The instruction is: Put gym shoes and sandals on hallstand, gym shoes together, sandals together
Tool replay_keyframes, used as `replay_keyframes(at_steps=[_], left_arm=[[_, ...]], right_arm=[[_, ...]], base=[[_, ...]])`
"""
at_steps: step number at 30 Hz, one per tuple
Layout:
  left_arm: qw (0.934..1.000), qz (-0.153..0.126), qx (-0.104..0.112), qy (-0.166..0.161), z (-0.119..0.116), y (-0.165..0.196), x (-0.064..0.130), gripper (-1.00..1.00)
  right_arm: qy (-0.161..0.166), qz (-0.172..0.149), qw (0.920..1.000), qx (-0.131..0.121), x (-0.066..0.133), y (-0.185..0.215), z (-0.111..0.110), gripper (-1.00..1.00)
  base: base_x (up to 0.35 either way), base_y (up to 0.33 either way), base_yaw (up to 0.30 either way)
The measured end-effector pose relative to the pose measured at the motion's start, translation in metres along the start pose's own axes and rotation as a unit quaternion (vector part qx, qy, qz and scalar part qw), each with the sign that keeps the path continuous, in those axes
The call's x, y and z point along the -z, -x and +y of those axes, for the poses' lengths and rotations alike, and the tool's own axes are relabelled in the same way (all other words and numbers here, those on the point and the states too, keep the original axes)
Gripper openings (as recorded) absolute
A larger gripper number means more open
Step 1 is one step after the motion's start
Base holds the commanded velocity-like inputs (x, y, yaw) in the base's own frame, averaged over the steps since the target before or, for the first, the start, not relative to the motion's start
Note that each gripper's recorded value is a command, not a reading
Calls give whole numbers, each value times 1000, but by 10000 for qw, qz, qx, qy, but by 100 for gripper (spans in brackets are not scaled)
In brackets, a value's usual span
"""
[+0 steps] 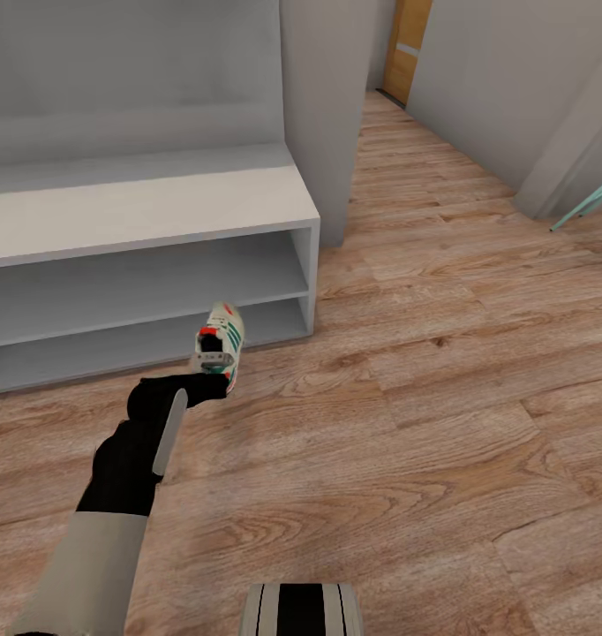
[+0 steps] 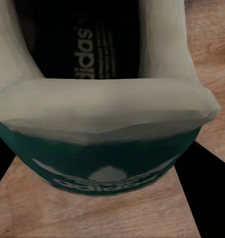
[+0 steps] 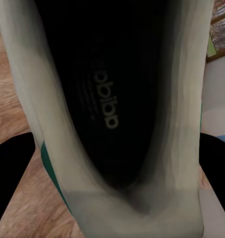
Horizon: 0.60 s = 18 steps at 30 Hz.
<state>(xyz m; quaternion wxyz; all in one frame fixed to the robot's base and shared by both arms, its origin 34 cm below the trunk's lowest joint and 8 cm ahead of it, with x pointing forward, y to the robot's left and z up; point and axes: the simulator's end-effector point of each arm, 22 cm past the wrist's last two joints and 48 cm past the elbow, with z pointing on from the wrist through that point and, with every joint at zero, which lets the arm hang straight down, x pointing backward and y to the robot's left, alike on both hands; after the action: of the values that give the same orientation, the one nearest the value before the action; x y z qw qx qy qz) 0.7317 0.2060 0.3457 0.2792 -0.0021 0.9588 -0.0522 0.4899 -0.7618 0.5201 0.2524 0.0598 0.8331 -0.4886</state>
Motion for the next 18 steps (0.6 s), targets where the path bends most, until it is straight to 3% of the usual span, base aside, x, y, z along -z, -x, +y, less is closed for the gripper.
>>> replay_keyframes(at_steps=[1, 10, 18], left_arm=[[9998, -43, -9, 178, 8, 8, 1, -100], [9993, -152, 10, 349, 15, 25, 3, -100], [9990, -143, 32, 423, 19, 24, 2, -100]], right_arm=[[14, 4, 10000, -2, 0, -1, 2, -100], [16, 9, 10000, 8, 0, -1, 2, -100], [22, 19, 10000, 22, 0, -2, 4, -100]], base=[[0, 0, 0], [0, 0, 22], [0, 0, 204]])
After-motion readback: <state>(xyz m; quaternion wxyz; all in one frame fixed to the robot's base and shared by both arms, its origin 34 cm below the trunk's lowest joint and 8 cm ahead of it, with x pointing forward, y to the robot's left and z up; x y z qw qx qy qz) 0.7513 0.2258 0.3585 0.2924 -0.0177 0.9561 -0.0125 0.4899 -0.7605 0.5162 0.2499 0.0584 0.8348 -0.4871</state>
